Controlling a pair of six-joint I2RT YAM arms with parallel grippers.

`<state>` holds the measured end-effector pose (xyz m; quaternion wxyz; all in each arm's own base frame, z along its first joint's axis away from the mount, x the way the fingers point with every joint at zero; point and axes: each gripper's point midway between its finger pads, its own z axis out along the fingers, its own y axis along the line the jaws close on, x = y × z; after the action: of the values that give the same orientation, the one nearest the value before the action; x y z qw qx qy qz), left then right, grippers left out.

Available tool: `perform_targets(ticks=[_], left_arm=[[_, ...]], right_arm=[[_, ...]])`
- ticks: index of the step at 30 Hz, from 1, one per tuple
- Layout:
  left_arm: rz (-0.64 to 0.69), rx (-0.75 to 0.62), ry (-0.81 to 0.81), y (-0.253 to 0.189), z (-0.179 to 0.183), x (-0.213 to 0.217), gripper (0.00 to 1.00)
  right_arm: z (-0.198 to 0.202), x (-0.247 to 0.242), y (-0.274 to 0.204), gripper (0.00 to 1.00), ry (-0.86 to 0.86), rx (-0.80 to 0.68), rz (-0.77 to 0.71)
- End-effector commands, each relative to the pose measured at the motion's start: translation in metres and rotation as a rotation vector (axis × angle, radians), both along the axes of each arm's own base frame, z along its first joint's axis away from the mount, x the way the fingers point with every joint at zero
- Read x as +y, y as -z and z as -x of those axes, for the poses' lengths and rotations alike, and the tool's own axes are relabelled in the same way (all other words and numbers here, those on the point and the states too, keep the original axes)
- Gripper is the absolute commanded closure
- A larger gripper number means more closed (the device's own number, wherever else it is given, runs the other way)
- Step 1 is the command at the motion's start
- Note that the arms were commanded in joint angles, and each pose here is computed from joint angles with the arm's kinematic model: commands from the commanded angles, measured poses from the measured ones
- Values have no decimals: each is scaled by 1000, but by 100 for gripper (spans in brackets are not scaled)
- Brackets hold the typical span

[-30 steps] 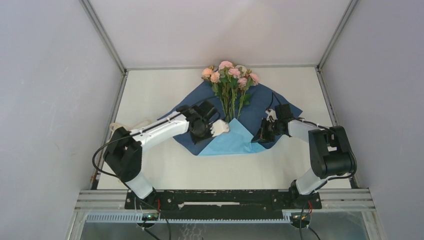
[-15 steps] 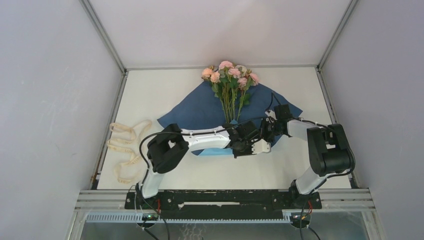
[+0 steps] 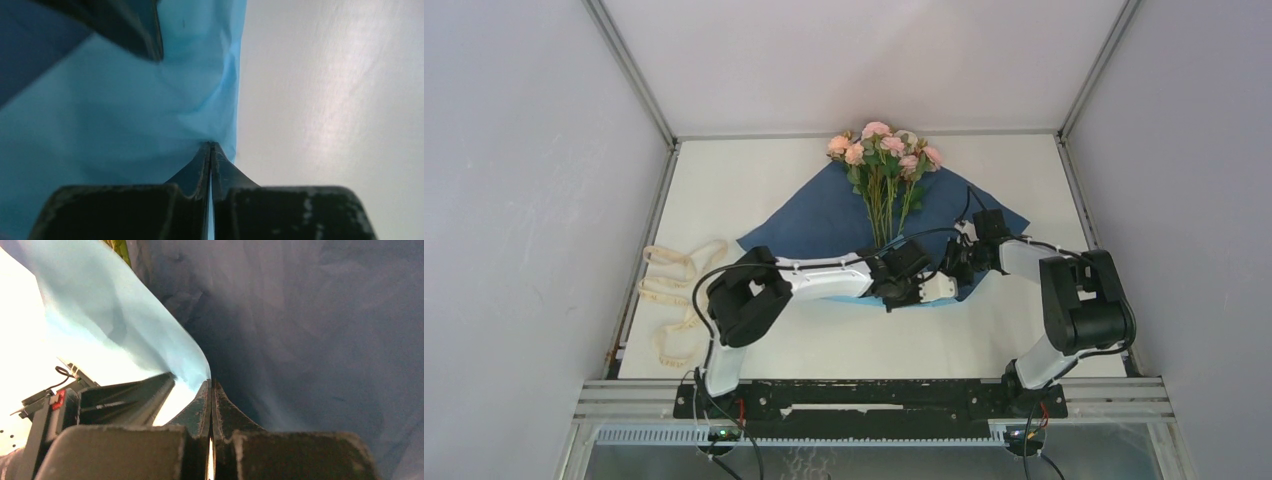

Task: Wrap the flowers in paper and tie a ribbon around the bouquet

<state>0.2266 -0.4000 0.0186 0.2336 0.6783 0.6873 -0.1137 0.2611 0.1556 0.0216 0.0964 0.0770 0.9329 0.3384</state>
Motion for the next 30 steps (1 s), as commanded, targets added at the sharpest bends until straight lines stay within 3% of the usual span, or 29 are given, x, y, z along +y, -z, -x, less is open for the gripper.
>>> perform_targets(ticks=[1,5,17,21,30], left_arm=[[-153,60,-10,8,17,63,96],[-249,81,-7,16,27,97,96],[-345,123,-109,25,26,155,96],[-357,140,-129,25,28,169,96],[-272,362,-237,18,41,188,99]], right_arm=[[-2,-6,-10,100,-3,-47,5],[-3,-9,-10,100,4,-47,5],[-5,-14,-12,100,16,-55,5],[-5,-15,-13,100,16,-58,10],[-5,-17,-12,100,18,-56,19]])
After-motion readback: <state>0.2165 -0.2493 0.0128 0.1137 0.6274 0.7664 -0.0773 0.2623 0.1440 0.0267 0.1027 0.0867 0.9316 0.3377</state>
